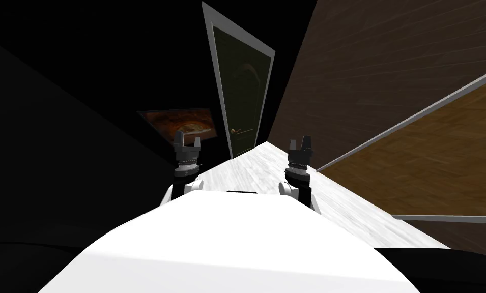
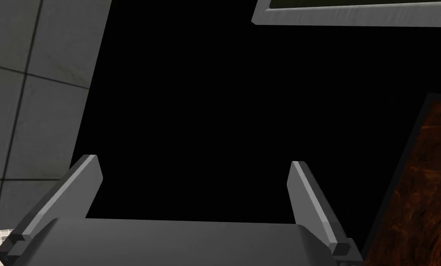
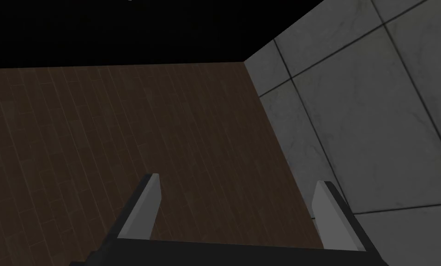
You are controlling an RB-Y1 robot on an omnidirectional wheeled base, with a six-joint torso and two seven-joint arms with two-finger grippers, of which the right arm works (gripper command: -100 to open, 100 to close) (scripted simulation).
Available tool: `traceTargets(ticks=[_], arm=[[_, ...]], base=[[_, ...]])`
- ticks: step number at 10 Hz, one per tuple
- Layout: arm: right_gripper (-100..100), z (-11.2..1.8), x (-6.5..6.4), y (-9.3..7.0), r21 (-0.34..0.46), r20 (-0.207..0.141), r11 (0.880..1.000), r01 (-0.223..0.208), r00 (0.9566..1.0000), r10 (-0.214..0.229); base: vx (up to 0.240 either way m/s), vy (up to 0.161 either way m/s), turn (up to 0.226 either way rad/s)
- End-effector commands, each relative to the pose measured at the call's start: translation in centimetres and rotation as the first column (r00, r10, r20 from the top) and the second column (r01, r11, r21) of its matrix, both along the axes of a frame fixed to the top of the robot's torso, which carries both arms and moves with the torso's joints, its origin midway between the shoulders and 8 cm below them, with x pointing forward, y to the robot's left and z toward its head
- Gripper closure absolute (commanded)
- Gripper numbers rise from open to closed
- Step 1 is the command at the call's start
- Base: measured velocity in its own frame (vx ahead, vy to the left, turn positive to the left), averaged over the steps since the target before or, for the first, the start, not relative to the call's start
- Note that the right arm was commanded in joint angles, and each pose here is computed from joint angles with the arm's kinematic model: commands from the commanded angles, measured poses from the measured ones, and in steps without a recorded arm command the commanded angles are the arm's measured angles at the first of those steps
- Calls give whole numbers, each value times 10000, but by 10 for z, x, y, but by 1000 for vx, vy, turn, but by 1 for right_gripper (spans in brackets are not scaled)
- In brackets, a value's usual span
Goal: Pull the door open
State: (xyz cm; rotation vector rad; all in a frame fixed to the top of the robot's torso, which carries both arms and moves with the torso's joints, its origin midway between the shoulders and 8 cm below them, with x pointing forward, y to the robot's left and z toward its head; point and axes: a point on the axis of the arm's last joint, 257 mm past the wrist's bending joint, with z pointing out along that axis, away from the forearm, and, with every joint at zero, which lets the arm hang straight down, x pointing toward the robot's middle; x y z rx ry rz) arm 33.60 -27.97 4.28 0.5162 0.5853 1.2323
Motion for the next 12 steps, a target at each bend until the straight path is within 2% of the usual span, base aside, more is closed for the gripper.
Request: traceTargets(ticks=[1,3,7,10,12], arm=[[-100,-8,7,0,38,-168,10000,-63,9998,64],[-100,-25,20,-1,117,-490,9998,-173,9986,178],[-100,-48,38,-3,239,-946,9992,-306,9950,327],[-100,-70,53,-5,354,-1360,9986,-406,9897,450],[-100,-86,64,-6,441,-1668,9979,-467,9845,534]], base=[[36,-4,95],[103,2,161],[84,-5,101],[75,-4,124],[91,-14,150]])
